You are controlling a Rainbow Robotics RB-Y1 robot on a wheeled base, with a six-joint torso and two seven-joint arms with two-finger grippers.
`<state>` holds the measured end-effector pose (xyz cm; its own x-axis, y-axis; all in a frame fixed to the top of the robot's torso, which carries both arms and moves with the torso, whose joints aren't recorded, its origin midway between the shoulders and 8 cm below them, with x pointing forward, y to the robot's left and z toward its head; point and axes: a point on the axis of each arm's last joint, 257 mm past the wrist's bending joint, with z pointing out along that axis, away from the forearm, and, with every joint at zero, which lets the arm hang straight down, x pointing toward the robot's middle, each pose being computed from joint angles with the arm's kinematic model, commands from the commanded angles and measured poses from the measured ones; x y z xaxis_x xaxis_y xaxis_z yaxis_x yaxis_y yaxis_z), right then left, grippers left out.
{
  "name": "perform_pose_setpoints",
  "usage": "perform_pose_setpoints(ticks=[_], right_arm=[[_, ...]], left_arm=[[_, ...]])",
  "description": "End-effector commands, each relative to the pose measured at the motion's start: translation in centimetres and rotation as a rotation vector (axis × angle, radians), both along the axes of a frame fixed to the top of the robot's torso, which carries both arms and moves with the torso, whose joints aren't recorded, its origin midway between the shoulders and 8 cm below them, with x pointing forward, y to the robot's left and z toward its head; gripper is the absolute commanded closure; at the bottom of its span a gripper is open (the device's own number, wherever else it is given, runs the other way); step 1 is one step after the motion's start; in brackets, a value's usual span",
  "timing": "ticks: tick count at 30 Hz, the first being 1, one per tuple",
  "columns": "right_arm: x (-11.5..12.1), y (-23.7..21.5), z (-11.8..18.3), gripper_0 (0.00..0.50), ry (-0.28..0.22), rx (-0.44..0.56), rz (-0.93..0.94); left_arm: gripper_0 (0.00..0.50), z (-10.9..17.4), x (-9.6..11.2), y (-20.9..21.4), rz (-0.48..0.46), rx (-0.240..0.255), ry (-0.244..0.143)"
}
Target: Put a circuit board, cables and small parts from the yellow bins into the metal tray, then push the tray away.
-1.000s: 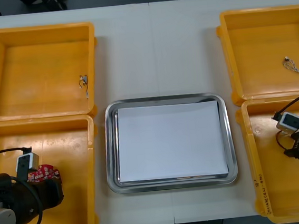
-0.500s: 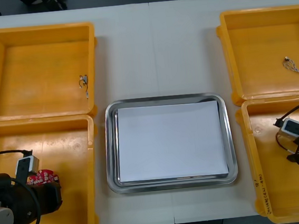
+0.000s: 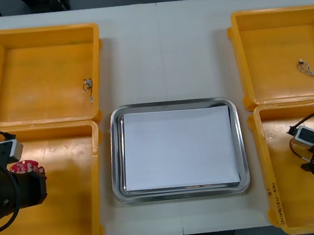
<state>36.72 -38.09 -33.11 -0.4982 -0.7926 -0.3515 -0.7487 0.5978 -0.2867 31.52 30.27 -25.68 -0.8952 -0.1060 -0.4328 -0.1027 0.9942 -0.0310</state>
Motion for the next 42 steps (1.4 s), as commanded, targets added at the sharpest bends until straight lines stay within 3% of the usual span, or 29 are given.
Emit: perform_pose_setpoints(ticks=[1,3,7,11,14,19,23,31,38,42], right_arm=[[-0.6,-0.3,0.0,0.0,-0.003,-0.048,0.062],[-0.6,-0.3,0.0,0.007,-0.005,-0.047,0.061],[-0.4,-0.1,-0.1,0.06,-0.017,-0.049,0.069],[-0.2,0.0,-0.2,0.102,-0.032,-0.053,0.076],[-0.1,-0.1,-0.2,0.173,-0.035,-0.058,0.077],[0.0,-0.2,-0.2,0.391,-0.037,-0.065,0.078],[0.1,-0.2,0.0,0.47,-0.044,-0.07,0.082],[1.4,0.4,2.9,0.499,-0.096,-0.087,0.094],[1.2,0.2,7.0,0.5,-0.085,-0.119,0.095],[0.7,0.2,9.5,0.5,-0.073,-0.125,0.091]], left_arm=[[0.5,4.7,2.0,-0.5,-0.097,0.067,-0.083],[0.5,5.2,2.2,-1.2,-0.116,0.059,-0.078],[0.5,7.0,3.5,-3.4,-0.18,0.029,-0.119],[0.5,7.6,4.1,-5.2,-0.234,0.03,-0.133],[0.5,7.8,4.4,-6.8,-0.282,0.04,-0.137],[0.5,7.7,4.4,-9.1,-0.353,0.06,-0.132],[0.5,7.8,4.4,-10.9,-0.407,0.073,-0.131],[0.5,7.3,4.5,-14.7,-0.503,0.082,-0.108],[0.5,5.6,4.6,-17.4,-0.563,0.105,-0.051],[0.5,4.6,5.0,-19.2,-0.589,0.121,-0.047]])
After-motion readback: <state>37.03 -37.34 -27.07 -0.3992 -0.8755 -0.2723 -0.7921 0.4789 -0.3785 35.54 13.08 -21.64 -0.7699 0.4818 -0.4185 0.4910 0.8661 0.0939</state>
